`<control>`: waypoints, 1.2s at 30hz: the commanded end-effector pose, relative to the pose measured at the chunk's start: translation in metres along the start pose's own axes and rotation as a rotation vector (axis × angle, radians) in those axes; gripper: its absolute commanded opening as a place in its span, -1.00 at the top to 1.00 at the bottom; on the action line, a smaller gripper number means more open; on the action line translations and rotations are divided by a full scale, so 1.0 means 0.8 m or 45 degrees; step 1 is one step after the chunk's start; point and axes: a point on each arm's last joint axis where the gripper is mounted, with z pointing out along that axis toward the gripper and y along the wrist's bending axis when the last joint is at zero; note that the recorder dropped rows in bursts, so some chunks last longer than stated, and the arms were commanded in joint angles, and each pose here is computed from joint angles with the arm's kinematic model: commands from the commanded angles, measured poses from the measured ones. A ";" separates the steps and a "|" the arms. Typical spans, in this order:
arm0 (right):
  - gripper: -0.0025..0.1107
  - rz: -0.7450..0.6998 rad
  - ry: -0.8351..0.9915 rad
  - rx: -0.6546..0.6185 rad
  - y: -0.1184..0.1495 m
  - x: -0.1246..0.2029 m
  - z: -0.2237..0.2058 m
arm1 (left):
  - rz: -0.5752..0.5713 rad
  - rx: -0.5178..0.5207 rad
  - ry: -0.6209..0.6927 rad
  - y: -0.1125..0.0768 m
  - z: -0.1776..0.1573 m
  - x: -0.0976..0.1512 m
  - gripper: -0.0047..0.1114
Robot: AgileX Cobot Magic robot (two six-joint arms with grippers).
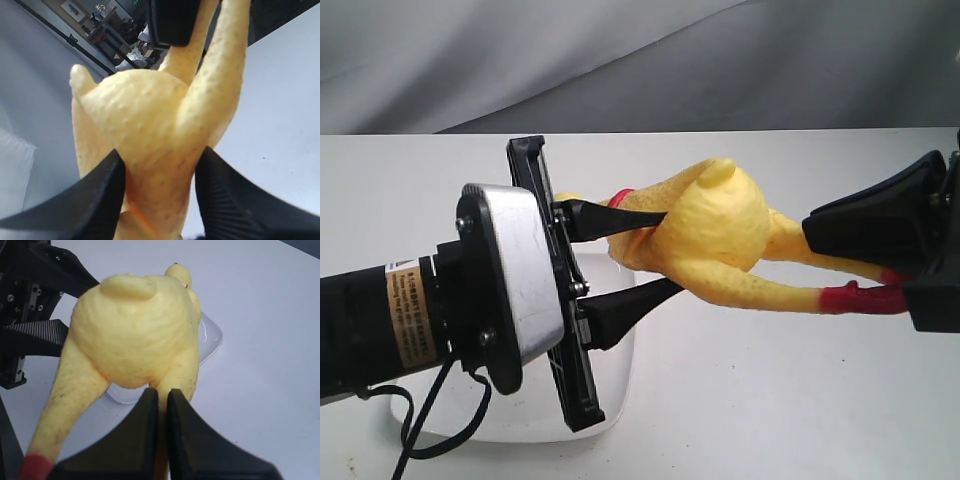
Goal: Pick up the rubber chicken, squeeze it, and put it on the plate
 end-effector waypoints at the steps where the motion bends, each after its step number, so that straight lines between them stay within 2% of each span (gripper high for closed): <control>1: 0.96 0.018 -0.043 -0.040 0.005 -0.004 -0.002 | -0.018 -0.008 -0.035 0.001 0.001 -0.005 0.90; 3: 0.96 0.018 -0.043 -0.040 0.005 -0.004 -0.002 | -0.018 -0.002 -0.014 0.001 0.001 -0.003 0.79; 5: 0.96 0.018 -0.043 -0.040 0.005 -0.004 -0.002 | -0.018 0.004 0.013 0.000 0.001 -0.001 0.59; 7: 0.96 0.018 -0.043 -0.040 0.005 -0.004 -0.002 | -0.025 0.004 0.026 0.000 0.001 0.000 0.29; 9: 0.96 0.018 -0.043 -0.040 0.005 -0.004 -0.002 | -0.070 0.000 0.017 0.001 0.001 0.000 -0.14; 11: 0.96 0.018 -0.043 -0.040 0.005 -0.004 -0.002 | -0.138 -0.022 0.007 0.003 0.001 -0.001 -0.47; 13: 0.96 0.018 -0.043 -0.040 0.005 -0.004 -0.002 | -0.186 -0.029 0.011 0.003 0.001 -0.001 -0.62; 17: 0.96 0.015 -0.043 -0.040 0.005 -0.004 -0.002 | -0.179 -0.020 0.027 0.002 0.001 0.001 -0.60; 29: 0.96 0.012 -0.041 -0.036 0.005 -0.004 -0.002 | -0.182 -0.020 0.027 0.002 0.001 0.001 -0.37; 32: 0.96 0.012 -0.041 -0.036 0.005 -0.004 -0.002 | -0.184 -0.020 0.027 0.002 0.001 0.001 -0.13; 35: 0.96 0.012 -0.041 -0.036 0.005 -0.004 -0.002 | -0.184 -0.020 0.027 0.002 0.001 0.001 0.31; 36: 0.96 0.012 -0.041 -0.036 0.005 -0.004 -0.002 | -0.184 -0.020 0.027 0.002 0.001 0.001 0.52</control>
